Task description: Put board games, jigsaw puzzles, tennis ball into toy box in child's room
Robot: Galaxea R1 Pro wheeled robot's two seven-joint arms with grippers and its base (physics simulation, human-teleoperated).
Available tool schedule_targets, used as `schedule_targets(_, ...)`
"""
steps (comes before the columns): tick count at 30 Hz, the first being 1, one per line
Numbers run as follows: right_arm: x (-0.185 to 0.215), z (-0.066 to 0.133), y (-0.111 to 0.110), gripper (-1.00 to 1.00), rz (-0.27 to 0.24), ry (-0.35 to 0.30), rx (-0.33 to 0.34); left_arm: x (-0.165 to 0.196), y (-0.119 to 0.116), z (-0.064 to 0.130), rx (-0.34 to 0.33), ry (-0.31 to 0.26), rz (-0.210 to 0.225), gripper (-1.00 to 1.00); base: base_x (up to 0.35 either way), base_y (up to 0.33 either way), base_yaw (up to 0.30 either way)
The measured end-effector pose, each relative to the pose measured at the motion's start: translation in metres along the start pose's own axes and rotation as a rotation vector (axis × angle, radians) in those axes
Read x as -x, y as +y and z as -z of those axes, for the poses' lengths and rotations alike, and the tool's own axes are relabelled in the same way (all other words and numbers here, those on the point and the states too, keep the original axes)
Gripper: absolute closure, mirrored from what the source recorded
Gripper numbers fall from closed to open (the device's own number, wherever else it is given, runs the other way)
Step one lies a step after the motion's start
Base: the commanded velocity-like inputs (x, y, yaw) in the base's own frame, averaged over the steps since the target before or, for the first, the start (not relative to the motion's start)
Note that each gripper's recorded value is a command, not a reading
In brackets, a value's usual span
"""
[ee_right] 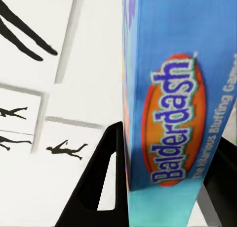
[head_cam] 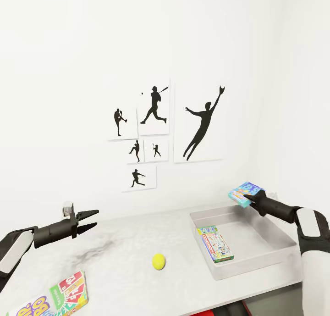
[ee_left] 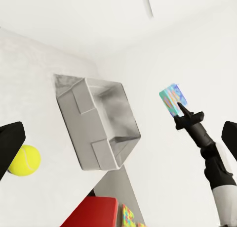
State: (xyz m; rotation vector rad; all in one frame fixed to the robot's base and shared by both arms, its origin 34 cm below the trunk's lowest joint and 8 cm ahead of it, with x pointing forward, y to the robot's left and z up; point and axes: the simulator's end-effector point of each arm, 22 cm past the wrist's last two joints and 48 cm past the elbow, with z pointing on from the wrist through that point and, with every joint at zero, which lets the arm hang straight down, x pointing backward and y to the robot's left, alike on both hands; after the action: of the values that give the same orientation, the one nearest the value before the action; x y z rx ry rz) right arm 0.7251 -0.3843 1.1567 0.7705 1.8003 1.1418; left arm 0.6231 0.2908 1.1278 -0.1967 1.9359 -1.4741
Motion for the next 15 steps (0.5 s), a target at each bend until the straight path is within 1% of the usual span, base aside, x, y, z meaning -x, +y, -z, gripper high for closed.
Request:
schedule_targets(1,0.002,-0.003,-0.003,1.00,-0.004,0.001,-0.027,0.000,0.000,0.000,0.000,0.000,0.000,-1.00,0.000,0.000,0.000)
schedule_targets(3,0.007,-0.011,-0.012,1.00,-0.014,0.007,-0.126,0.000,0.000,0.000,0.000,0.000,0.000,-1.00,0.000,0.000,0.000)
schedule_targets(4,0.008,-0.013,-0.012,1.00,-0.019,0.009,-0.144,0.000,0.000,0.000,0.000,0.000,0.000,-1.00,0.000,0.000,0.000)
schedule_targets(6,0.008,-0.019,-0.022,1.00,-0.031,0.028,-0.227,0.000,0.000,0.000,0.000,0.000,0.000,-1.00,0.000,0.000,0.000)
schedule_targets(7,0.007,-0.020,-0.024,1.00,-0.038,0.031,-0.240,0.000,0.000,0.000,0.000,0.000,0.000,-1.00,0.000,0.000,0.000)
schedule_targets(8,0.008,-0.020,-0.026,1.00,-0.056,0.029,-0.249,0.000,0.000,0.000,0.000,0.000,0.000,-1.00,0.000,0.000,0.000)
schedule_targets(12,0.012,-0.020,-0.030,1.00,-0.115,0.014,-0.247,0.000,0.000,0.000,0.000,0.000,0.000,-1.00,0.000,0.000,0.000)
schedule_targets(15,0.013,-0.018,-0.033,1.00,-0.132,0.011,-0.249,0.000,0.000,0.000,0.000,0.000,0.000,-1.00,0.000,0.000,0.000)
